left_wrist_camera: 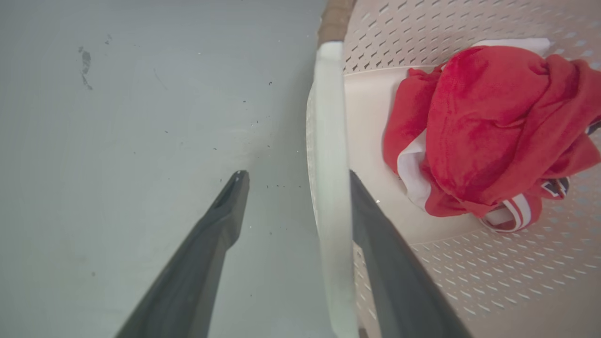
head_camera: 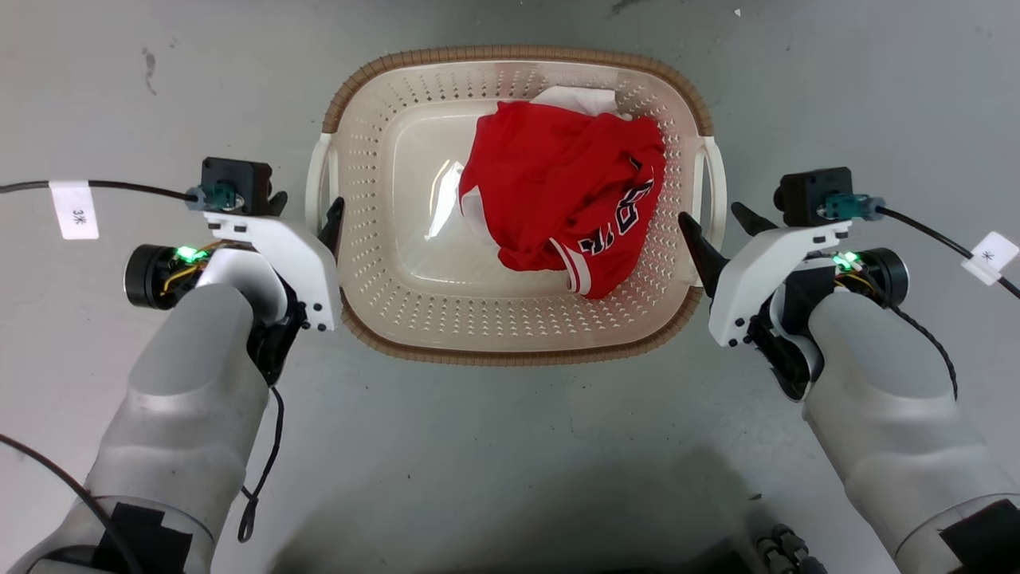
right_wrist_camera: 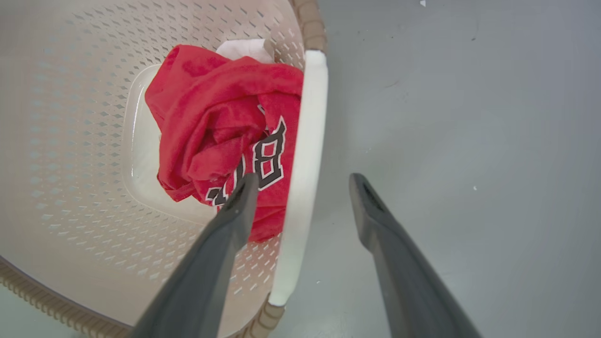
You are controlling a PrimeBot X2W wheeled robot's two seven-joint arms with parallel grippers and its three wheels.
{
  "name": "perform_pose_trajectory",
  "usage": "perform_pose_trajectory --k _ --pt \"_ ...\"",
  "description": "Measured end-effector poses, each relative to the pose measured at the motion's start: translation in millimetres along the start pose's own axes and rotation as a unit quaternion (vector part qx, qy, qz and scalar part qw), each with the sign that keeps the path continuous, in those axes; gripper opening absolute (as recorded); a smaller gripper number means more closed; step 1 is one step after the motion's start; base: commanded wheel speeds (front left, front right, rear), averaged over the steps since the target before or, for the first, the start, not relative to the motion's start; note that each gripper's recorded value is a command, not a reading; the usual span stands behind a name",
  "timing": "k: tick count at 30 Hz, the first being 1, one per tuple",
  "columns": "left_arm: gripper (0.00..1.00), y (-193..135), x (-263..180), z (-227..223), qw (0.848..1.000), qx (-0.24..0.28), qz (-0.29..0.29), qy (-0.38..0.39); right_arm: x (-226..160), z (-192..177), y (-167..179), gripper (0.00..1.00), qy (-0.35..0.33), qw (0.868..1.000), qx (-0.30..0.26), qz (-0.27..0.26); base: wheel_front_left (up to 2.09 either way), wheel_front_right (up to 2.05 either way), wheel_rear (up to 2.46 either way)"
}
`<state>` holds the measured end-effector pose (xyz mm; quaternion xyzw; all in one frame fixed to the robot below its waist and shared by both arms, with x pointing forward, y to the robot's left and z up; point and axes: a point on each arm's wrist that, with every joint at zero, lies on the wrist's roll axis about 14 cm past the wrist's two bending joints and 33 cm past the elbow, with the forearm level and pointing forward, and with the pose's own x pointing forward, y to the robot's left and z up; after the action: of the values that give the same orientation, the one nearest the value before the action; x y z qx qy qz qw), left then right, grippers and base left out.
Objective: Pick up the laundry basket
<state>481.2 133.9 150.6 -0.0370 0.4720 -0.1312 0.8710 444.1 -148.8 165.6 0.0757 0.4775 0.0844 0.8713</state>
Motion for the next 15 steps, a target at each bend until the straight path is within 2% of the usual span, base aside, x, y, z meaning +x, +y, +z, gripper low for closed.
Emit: perform_pose_trajectory --k 10,11,15 --pt "1.00 0.9 13.4 -3.6 0.999 -0.004 -0.001 0.033 6.0 -16.8 3.6 1.00 0.050 0.999 0.014 0.003 0.00 0.00 0.00" --pt "0.00 -0.2 13.6 -4.7 0.999 -0.004 -0.003 0.037 5.5 -19.2 4.0 0.00 0.058 0.998 0.018 0.003 0.00 0.00 0.00" --pt "0.00 -8.7 14.7 -4.6 0.999 -0.005 -0.014 0.044 5.2 -22.1 6.1 0.00 0.071 0.997 0.024 0.005 0.00 0.00 0.00"
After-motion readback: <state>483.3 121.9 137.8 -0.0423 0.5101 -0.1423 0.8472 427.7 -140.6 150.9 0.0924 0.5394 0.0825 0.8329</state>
